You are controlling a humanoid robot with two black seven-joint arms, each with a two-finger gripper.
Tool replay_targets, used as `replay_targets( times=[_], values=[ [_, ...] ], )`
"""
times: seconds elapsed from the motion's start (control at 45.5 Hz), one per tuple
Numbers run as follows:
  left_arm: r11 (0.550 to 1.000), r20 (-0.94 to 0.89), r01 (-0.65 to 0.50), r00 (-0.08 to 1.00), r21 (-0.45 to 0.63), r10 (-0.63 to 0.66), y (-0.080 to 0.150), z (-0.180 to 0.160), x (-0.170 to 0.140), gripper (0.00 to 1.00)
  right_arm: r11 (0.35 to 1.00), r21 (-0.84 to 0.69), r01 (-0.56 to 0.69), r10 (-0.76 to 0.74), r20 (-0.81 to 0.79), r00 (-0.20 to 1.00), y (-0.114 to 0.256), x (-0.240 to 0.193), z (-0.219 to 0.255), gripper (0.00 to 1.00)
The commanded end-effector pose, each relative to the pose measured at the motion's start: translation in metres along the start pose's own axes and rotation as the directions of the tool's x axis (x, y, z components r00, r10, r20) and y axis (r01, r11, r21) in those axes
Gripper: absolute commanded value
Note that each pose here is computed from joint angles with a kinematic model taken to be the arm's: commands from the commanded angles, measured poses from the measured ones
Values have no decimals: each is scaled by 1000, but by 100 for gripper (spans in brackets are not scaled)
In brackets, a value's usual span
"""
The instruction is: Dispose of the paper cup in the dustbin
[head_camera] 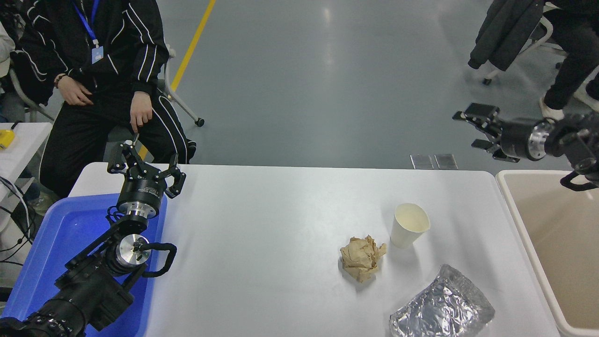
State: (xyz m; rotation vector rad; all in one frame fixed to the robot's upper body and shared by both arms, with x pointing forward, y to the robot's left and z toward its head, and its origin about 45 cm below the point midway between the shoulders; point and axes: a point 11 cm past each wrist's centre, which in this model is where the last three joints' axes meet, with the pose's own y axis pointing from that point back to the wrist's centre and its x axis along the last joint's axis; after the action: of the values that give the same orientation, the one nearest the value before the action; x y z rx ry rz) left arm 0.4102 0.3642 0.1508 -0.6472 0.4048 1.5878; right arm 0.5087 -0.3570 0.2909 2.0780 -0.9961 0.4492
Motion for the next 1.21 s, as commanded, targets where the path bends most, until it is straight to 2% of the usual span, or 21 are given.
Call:
replay_targets(
  times=[0.0, 0.462, 0.879, 1.055, 1.187],
  values=[
    [1000, 0, 0, 1000, 0, 0, 0, 0, 0, 100, 996, 38, 78, -73, -105, 992, -21, -10, -45, 100],
    [1000, 0, 0, 1000, 0, 0, 0, 0, 0, 100, 996, 58, 61, -51, -157, 986, -19, 5, -72, 100],
    [1000, 0, 0, 1000, 0, 0, 0, 0, 0, 100, 999, 33, 26, -20, -174, 985, -14, 11, -60, 100],
    [1000, 0, 0, 1000, 0, 0, 0, 0, 0, 100, 993, 44, 109, -103, -119, 988, 4, 3, -46, 100],
    [1000, 0, 0, 1000, 0, 0, 0, 0, 0, 100, 977, 9, 213, -206, -229, 951, 4, -31, -47, 100]
  ],
)
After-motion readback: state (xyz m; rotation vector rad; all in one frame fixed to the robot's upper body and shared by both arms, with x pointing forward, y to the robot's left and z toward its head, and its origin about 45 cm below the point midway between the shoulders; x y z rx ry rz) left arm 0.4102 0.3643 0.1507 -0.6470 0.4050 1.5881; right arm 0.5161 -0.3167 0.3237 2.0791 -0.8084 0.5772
